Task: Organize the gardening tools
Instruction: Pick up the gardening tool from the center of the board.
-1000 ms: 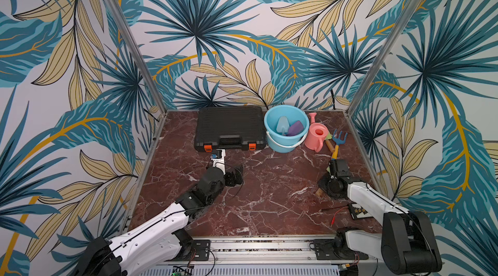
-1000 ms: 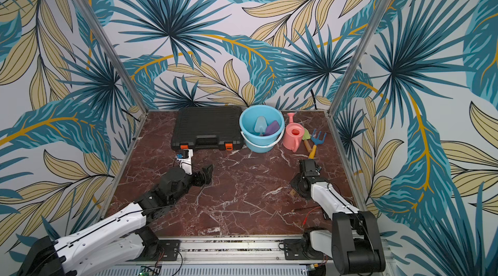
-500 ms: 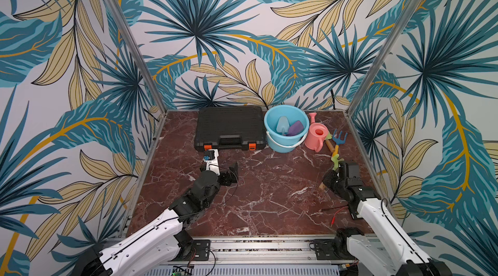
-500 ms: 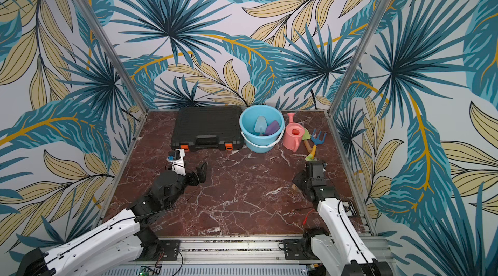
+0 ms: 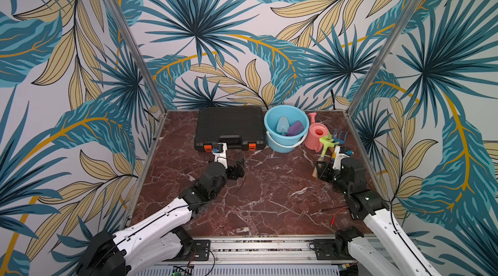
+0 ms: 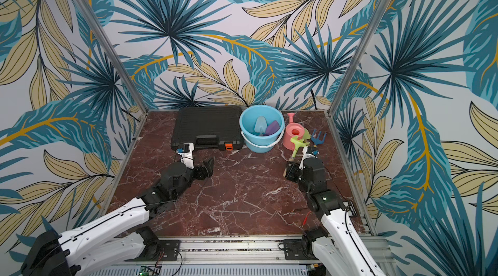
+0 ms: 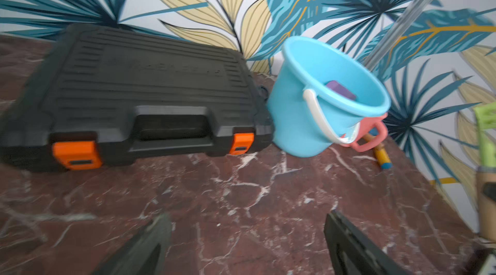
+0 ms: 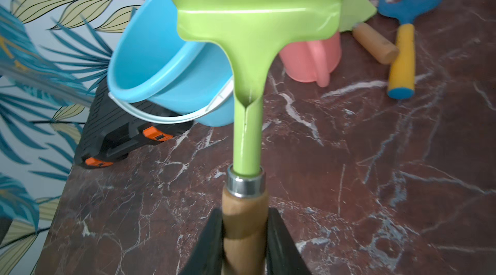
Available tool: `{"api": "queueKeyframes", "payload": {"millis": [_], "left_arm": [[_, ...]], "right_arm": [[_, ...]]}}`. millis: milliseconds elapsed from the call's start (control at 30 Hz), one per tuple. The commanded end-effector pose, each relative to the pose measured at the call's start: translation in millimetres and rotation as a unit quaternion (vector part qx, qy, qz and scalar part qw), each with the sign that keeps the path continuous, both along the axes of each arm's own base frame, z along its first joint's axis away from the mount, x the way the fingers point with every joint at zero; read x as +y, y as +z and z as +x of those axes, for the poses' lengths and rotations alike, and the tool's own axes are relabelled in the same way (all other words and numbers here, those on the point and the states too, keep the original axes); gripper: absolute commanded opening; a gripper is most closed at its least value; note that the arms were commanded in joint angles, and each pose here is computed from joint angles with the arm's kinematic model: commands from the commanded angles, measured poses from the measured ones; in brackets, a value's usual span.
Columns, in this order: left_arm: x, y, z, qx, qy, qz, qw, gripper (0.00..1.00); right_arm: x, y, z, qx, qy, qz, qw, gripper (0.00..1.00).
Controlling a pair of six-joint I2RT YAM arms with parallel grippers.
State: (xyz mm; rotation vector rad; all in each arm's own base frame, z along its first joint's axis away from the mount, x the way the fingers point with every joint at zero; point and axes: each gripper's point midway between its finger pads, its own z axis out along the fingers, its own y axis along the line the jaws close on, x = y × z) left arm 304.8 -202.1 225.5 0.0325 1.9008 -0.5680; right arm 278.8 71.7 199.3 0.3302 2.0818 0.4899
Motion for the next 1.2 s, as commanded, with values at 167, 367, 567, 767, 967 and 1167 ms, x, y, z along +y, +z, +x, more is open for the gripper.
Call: {"api": "queueKeyframes", "payload": {"millis": [167,367,567,767,967,1167], "left_arm": [[-117.5,43.4,14.8,0.028,-0.192,-0.018,0.981,0.77],[-179.1,57.9,15.9,0.024,-0.263,-0.006,0.965,0.55],[-203.9,59.4,18.7,0.043,-0.288,-0.039,0.956,0.48],[-211.8,62.2,16.5,0.053,-0.295,-0.077,0.951,0.41],[-218.8,58.6,18.3,0.065,-0.299,-0.093,0.948,0.36],[-224.8,61.5,27.0,0.067,-0.293,-0.101,0.949,0.29]], "right_arm": [[52.8,12.9,-1.3,-0.08,0.104,-0.028,0.991,0.15],[68.0,5.4,-2.9,-0.072,0.125,-0.052,0.988,0.15],[70.7,7.0,-5.5,-0.077,0.128,-0.064,0.987,0.15],[73.1,5.7,-5.7,-0.076,0.131,-0.068,0.986,0.15],[77.6,8.2,-8.1,-0.085,0.14,-0.068,0.984,0.15],[81.5,9.7,-9.8,-0.088,0.148,-0.068,0.983,0.15]]}}
